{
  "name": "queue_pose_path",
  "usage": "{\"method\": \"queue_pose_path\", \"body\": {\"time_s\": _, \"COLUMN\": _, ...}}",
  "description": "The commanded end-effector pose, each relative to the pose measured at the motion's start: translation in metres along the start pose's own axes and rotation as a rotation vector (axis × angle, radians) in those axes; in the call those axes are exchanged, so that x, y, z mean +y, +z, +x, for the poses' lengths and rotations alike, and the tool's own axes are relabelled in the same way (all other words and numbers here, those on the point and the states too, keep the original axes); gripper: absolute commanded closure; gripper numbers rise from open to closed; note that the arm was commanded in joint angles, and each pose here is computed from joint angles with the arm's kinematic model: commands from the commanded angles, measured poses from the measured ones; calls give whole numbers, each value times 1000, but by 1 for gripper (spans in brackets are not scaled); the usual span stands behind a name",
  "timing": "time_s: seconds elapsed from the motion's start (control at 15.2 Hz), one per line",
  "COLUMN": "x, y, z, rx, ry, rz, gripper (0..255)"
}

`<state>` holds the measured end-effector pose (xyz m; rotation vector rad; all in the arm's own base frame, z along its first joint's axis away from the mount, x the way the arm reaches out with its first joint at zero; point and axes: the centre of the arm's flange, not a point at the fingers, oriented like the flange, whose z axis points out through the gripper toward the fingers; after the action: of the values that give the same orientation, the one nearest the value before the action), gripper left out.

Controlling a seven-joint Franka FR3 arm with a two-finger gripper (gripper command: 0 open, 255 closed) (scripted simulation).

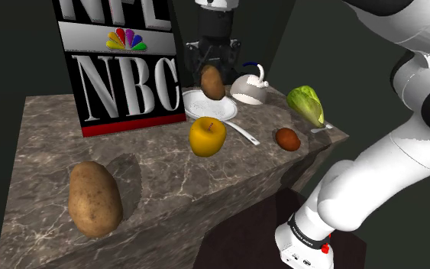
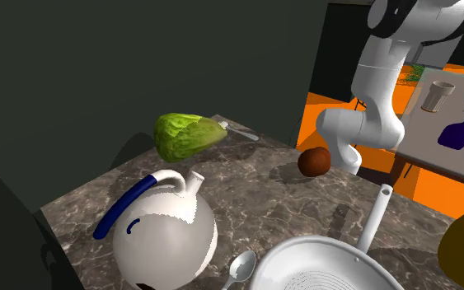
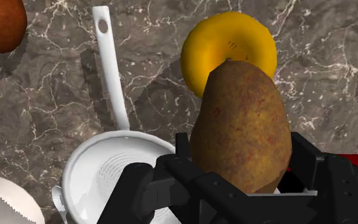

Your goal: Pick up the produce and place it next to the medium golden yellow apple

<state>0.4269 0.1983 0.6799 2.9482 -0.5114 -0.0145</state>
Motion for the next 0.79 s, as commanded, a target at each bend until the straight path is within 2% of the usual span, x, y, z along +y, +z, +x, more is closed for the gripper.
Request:
{"method": "queue_pose_path", "body": {"time_s": 0.0, "x": -23, "y": -5, "z": -8, "rx": -1, "ry": 2, "rz": 1, "gripper": 255}}
{"method": "queue_pose_path", "body": {"time_s": 0.73, "x": -169, "y": -28, "z": -54, "rx": -1, "ry": 2, "rz": 1, "gripper": 255}}
